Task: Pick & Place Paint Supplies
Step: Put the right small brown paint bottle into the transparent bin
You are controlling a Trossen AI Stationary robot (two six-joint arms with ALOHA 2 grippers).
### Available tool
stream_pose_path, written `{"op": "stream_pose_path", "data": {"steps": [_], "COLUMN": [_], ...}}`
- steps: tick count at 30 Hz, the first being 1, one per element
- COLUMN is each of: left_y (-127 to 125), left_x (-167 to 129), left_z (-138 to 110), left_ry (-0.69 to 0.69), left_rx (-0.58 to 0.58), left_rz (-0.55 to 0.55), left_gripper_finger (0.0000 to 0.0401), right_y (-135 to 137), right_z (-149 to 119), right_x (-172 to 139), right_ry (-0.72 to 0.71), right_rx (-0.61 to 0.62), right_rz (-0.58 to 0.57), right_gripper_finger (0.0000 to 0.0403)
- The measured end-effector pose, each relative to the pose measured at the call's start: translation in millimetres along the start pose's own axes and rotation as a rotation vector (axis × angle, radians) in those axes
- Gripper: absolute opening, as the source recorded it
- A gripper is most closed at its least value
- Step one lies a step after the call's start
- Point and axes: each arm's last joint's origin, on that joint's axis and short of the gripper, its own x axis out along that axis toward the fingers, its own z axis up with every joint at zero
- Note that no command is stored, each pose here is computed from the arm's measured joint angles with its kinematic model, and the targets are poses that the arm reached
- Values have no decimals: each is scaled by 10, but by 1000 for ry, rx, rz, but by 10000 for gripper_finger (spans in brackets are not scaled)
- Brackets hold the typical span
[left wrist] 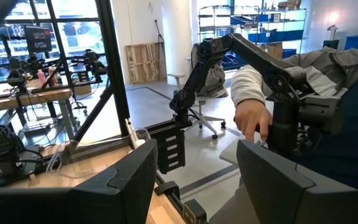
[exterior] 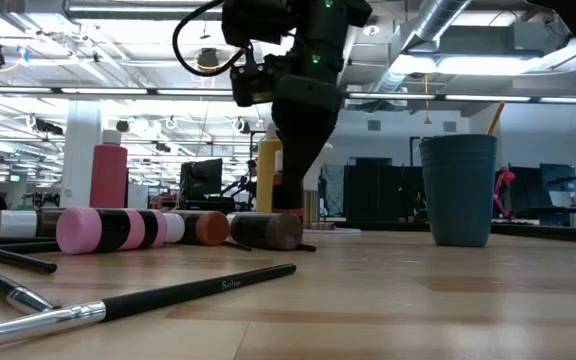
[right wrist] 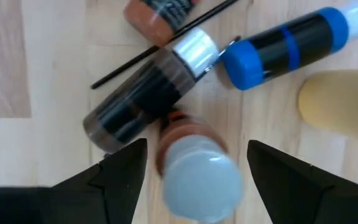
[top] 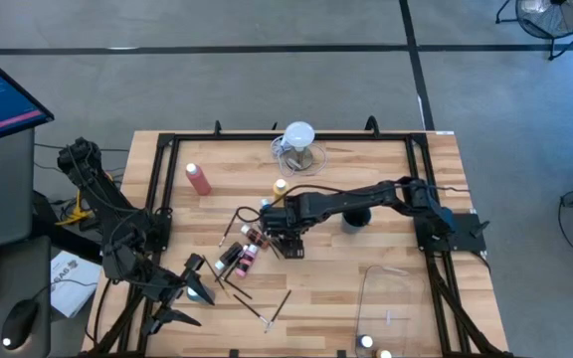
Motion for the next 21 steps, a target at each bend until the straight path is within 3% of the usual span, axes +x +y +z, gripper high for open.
{"op": "stream_pose_path", "data": {"steps": [9, 13, 18, 21], "left_y": [0, 0, 0, 0], "left_x": [0, 0, 0, 0], "left_z": [0, 0, 0, 0], "left_ry": [0, 0, 0, 0], "left_rx": [0, 0, 0, 0], "left_rz": [0, 0, 0, 0], "left_gripper_finger": [209, 209, 209, 209], "right_y": [-50, -50, -51, -51], "right_z": [3, 3, -1, -4], "right_x": [5, 5, 0, -2], "right_ry": [-1, -1, 2, 5], "right_rx": [12, 12, 8, 4], "right_rz": [-3, -3, -3, -3], "right_gripper_finger": [256, 214, 133, 130]}}
